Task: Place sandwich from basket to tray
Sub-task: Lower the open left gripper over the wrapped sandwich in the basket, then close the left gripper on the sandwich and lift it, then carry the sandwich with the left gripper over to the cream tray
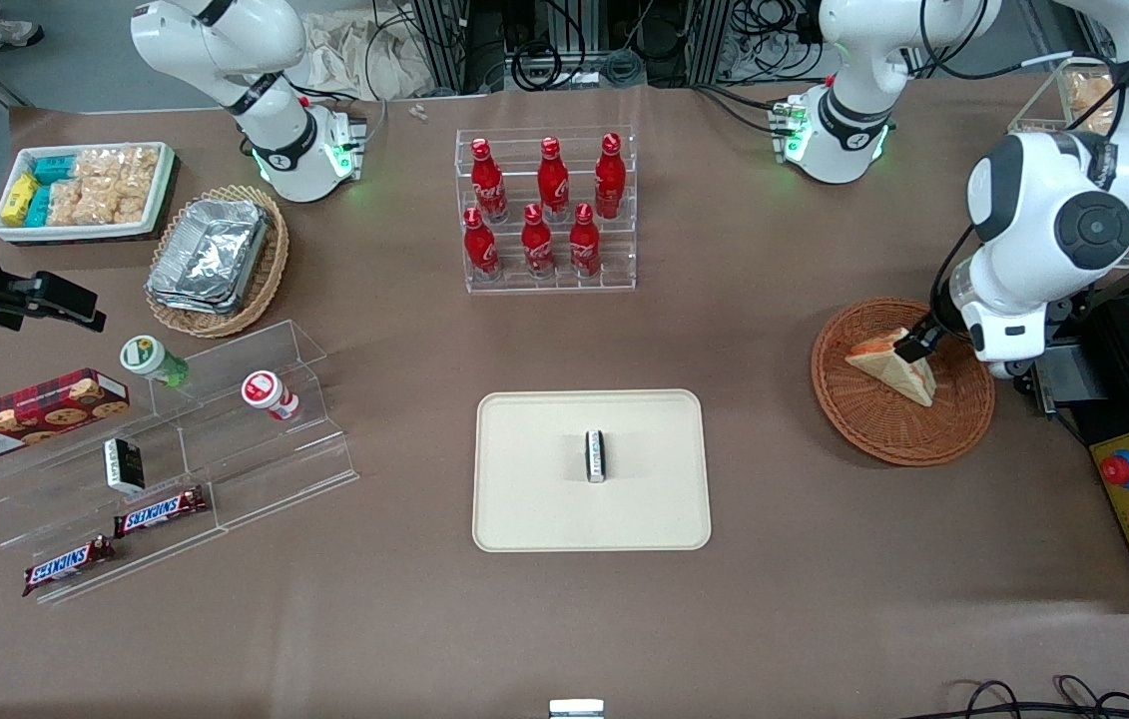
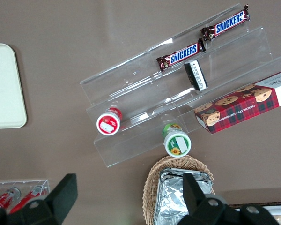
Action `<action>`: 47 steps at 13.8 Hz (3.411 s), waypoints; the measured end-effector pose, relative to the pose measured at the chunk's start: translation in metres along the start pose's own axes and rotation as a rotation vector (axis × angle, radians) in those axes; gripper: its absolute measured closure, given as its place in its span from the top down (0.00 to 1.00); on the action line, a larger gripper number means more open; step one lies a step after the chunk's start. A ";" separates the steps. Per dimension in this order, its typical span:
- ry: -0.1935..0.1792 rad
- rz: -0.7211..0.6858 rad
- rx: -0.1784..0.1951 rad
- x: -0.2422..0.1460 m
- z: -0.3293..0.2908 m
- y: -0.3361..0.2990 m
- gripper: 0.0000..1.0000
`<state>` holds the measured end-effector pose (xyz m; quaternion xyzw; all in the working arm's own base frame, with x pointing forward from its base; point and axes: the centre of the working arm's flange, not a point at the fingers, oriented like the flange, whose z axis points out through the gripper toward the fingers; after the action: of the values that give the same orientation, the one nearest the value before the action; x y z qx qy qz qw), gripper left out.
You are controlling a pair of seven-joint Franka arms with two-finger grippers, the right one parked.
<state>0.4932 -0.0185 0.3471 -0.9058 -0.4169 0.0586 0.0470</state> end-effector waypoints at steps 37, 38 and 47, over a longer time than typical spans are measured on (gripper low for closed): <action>0.035 0.931 -0.074 -0.170 -0.095 0.159 0.20; 0.021 0.942 -0.084 -0.174 -0.087 0.169 0.20; 0.013 0.918 -0.161 -0.181 0.045 0.265 0.20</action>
<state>0.5681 -0.3261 0.2790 -0.9977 0.0242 0.0352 -0.0518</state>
